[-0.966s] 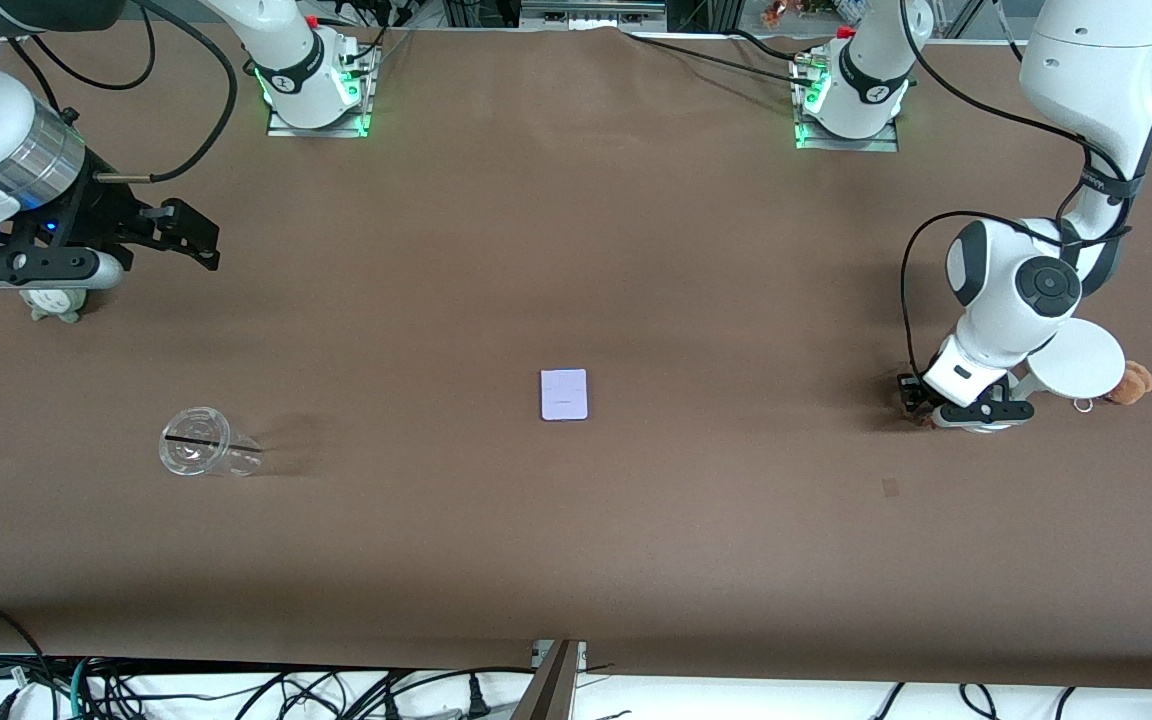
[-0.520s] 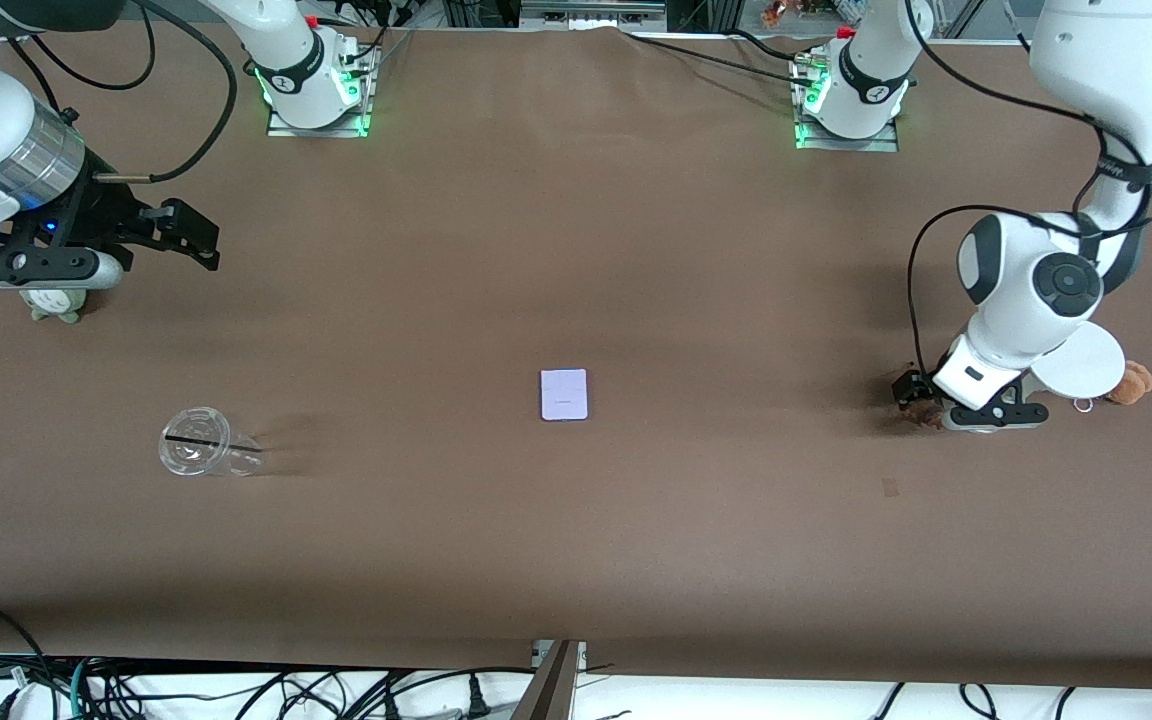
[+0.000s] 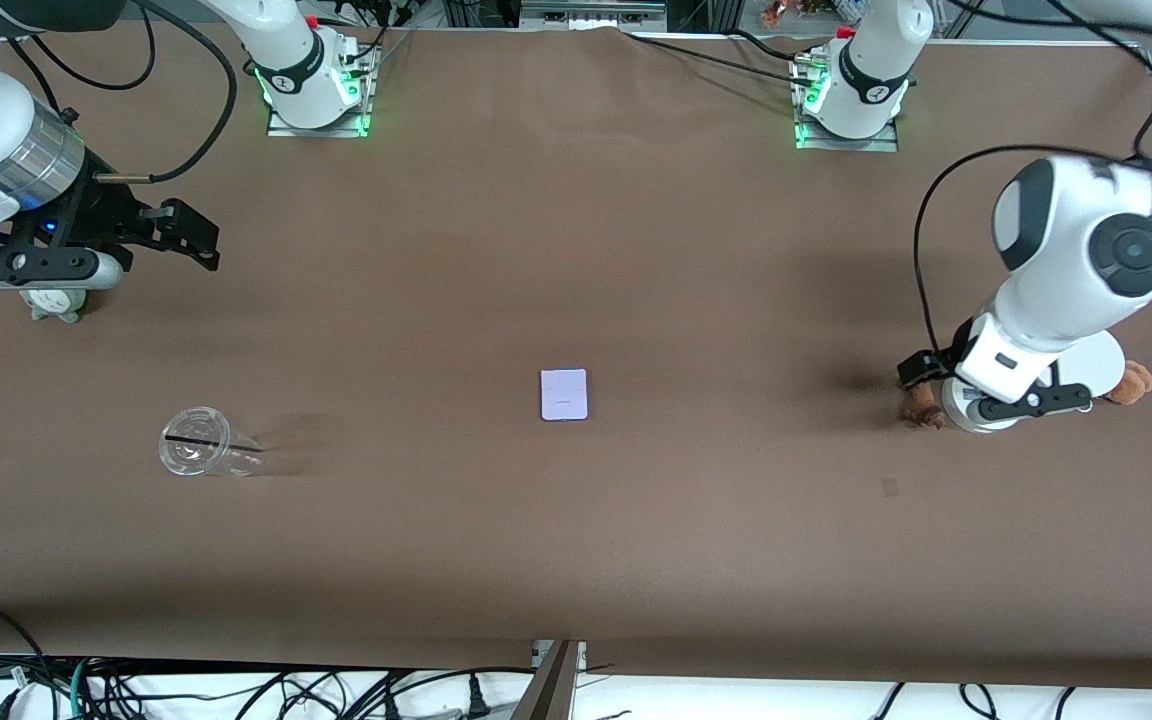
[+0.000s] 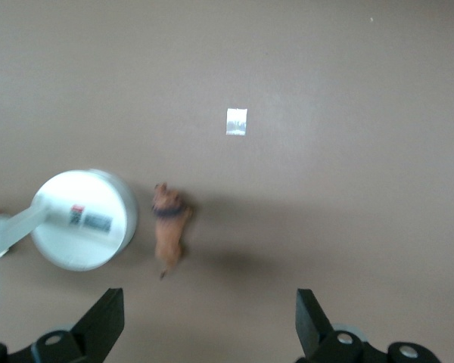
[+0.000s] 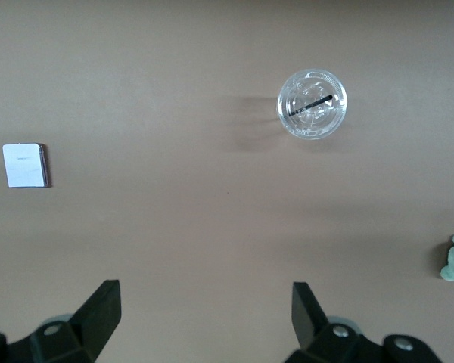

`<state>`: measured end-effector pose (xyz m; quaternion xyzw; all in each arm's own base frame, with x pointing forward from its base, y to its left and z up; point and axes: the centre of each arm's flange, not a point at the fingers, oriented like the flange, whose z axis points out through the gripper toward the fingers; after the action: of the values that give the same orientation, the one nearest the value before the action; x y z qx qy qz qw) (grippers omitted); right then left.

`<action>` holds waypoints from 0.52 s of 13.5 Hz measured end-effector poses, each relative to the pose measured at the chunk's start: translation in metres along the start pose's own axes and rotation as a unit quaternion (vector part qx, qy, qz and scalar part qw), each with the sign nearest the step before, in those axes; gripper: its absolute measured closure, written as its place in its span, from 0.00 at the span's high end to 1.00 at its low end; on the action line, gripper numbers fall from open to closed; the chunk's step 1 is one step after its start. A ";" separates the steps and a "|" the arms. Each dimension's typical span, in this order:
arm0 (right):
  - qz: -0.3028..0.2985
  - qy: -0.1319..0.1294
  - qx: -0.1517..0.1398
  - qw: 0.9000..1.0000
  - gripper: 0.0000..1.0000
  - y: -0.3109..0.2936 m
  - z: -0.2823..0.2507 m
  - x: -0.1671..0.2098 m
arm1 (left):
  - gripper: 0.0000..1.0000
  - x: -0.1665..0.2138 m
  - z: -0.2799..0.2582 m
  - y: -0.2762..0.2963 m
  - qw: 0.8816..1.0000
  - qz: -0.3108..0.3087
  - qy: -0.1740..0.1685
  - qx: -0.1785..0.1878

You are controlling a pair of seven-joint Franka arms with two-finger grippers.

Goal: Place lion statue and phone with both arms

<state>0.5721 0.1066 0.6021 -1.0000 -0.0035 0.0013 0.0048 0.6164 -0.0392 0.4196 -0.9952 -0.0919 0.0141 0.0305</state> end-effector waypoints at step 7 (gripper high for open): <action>0.000 0.000 0.000 1.000 1.00 0.000 0.000 0.000 | 1.00 -0.010 -0.145 -0.028 1.000 -0.023 0.014 0.002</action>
<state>0.5722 0.1066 0.6021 -1.0000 -0.0035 0.0011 0.0049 0.6060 -0.0220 0.5660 -0.9928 -0.1148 -0.0005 0.0346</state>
